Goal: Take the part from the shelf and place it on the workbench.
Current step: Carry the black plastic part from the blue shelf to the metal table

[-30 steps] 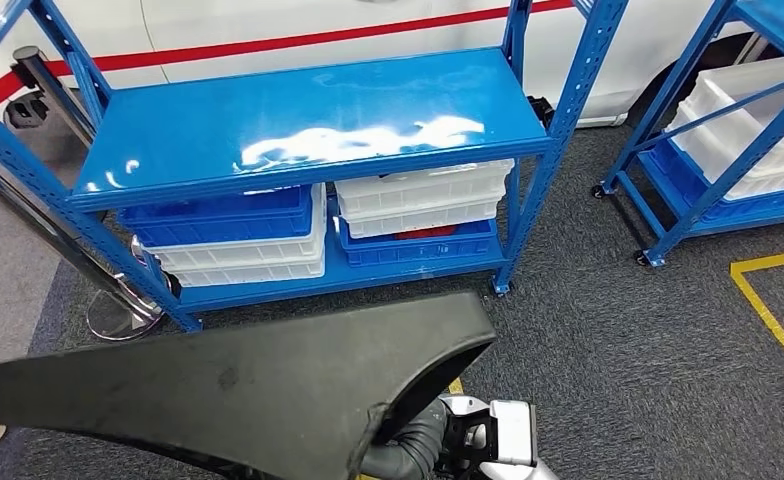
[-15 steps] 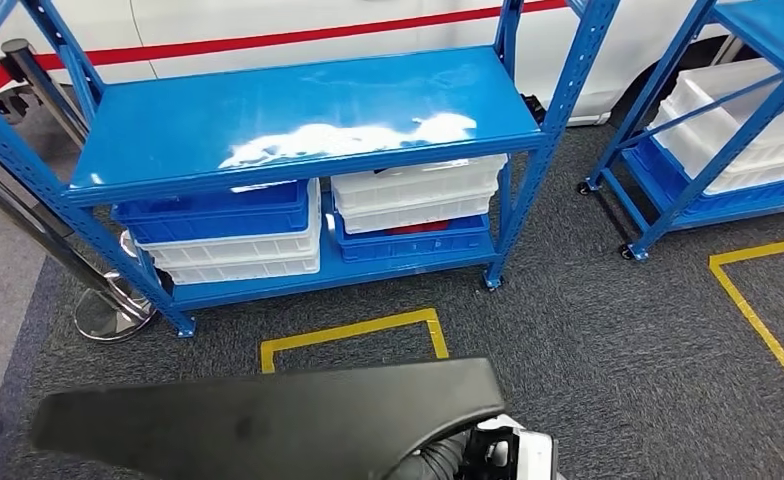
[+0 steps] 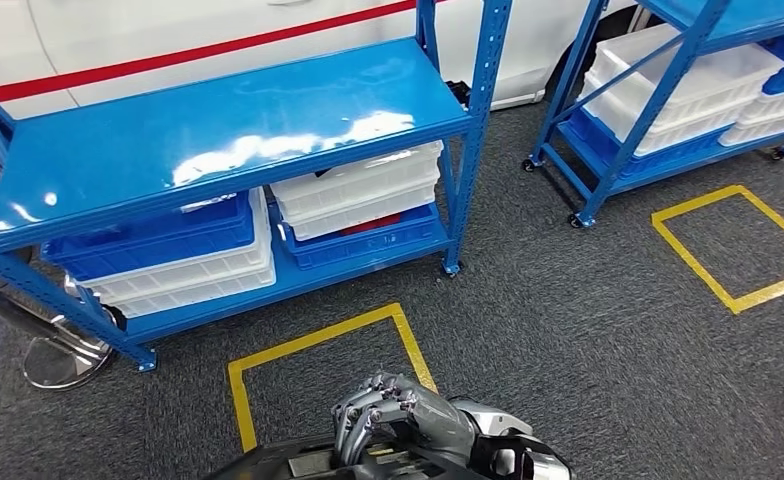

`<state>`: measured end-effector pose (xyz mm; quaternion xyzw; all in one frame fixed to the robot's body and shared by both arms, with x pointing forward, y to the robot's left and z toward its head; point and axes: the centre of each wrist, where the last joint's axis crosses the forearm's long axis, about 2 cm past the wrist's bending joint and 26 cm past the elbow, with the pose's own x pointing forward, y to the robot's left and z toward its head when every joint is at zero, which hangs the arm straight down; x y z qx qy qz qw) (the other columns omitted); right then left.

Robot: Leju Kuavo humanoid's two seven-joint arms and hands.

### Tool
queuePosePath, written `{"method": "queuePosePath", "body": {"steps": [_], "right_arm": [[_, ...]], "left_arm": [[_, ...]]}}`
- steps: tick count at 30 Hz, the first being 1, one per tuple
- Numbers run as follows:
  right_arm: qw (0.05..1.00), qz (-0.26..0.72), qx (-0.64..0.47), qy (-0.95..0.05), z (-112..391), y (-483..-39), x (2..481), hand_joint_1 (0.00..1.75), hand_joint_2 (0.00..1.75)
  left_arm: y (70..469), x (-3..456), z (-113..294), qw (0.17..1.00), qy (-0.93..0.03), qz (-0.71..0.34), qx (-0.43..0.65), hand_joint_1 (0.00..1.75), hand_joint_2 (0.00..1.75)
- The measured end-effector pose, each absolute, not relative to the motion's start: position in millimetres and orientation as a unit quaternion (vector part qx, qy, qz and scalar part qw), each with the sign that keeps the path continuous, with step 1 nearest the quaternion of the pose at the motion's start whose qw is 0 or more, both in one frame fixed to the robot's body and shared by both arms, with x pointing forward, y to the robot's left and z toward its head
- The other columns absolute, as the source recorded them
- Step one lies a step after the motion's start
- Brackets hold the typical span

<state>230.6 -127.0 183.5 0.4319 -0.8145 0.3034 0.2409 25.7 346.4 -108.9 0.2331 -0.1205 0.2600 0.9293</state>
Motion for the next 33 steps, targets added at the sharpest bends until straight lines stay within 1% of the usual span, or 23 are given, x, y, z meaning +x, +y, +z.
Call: {"method": "queuePosePath", "body": {"steps": [8, 13, 18, 25, 29, 33], "right_arm": [[0.225, 0.314, 0.423, -0.82, 192, -118, 233, 1.75, 1.75], [0.225, 0.308, 0.42, -0.823, 192, -116, 231, 1.75, 1.75], [0.212, 0.3, 0.41, -0.835, 198, -120, 228, 1.75, 1.75], [0.204, 0.316, 0.383, -0.844, 196, -124, 215, 1.75, 1.75], [0.207, 0.322, 0.39, -0.838, 191, -118, 210, 1.75, 1.75], [0.203, 0.338, 0.414, -0.821, 191, -111, 211, 1.75, 1.75]], "left_arm": [[356, 32, -107, 0.93, -0.148, 0.244, 0.232, 0.0, 1.75], [362, 31, -107, 0.932, -0.145, 0.238, 0.234, 0.0, 1.75], [374, 31, -105, 0.938, -0.142, 0.21, 0.237, 0.0, 1.75], [387, 34, -103, 0.941, -0.17, 0.179, 0.233, 0.0, 1.75], [387, 37, -103, 0.938, -0.174, 0.187, 0.235, 0.0, 1.75], [385, 40, -103, 0.929, -0.162, 0.221, 0.247, 0.0, 1.75]]}}
